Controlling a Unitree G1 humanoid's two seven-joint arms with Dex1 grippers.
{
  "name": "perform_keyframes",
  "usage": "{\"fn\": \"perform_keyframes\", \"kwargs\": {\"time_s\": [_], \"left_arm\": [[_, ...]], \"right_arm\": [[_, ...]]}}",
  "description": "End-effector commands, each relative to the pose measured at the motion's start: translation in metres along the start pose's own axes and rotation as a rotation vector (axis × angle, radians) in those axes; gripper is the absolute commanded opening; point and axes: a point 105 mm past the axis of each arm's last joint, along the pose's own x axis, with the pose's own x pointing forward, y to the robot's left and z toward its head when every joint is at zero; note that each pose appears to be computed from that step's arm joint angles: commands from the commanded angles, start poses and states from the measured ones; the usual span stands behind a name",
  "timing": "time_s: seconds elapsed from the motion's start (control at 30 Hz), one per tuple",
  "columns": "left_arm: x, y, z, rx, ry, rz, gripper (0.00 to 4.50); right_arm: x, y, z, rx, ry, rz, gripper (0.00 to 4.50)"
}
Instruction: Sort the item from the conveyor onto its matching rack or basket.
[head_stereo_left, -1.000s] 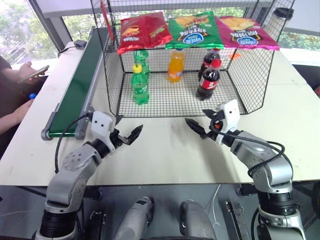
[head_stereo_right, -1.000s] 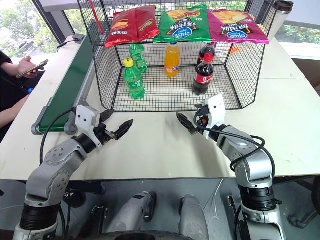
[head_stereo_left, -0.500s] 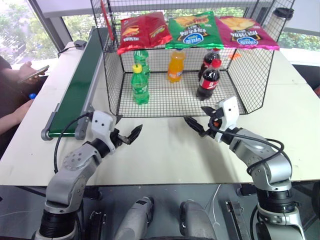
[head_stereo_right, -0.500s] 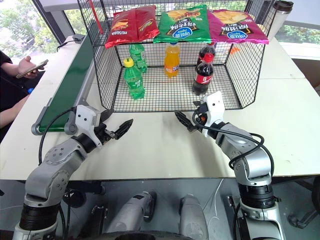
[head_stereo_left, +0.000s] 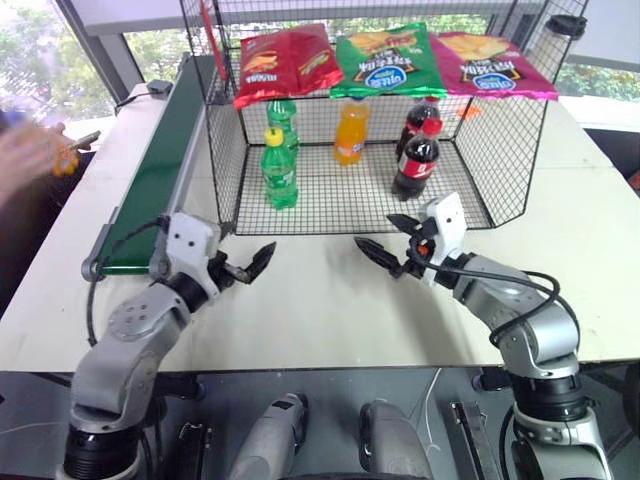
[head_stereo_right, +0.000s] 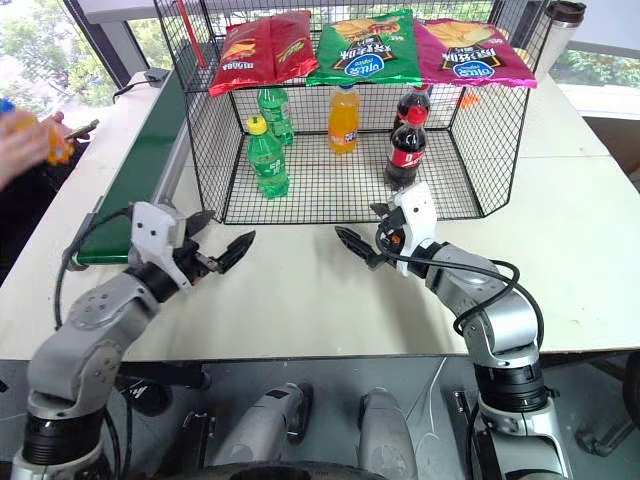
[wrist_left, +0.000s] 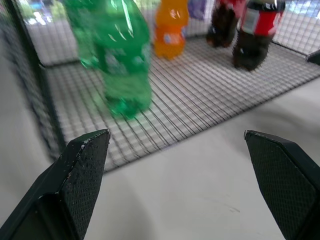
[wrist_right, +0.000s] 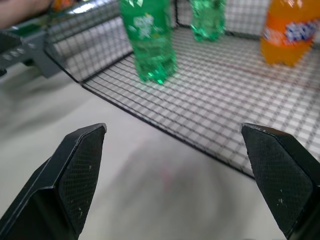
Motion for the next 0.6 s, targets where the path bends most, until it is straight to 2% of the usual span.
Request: {"fn": "perform_keyframes", "kwargs": {"time_s": [0.03, 0.3, 0.6], "left_arm": [[-0.018, 0.015, 0.027, 0.058, -0.059, 0.052, 4.50], [-0.055, 0.064, 0.045, 0.051, -0.083, 0.206, 4.50], [-0.104, 0.104, 0.027, -0.014, -0.008, 0.346, 4.50]], "right_arm": [[0.002, 0.008, 0.015, -0.036, -0.046, 0.070, 4.44], [0.007, 0.021, 0.021, -0.060, -0.069, 0.158, 4.44], [0.009, 0.036, 0.028, -0.106, -0.078, 0.271, 4.44]]}}
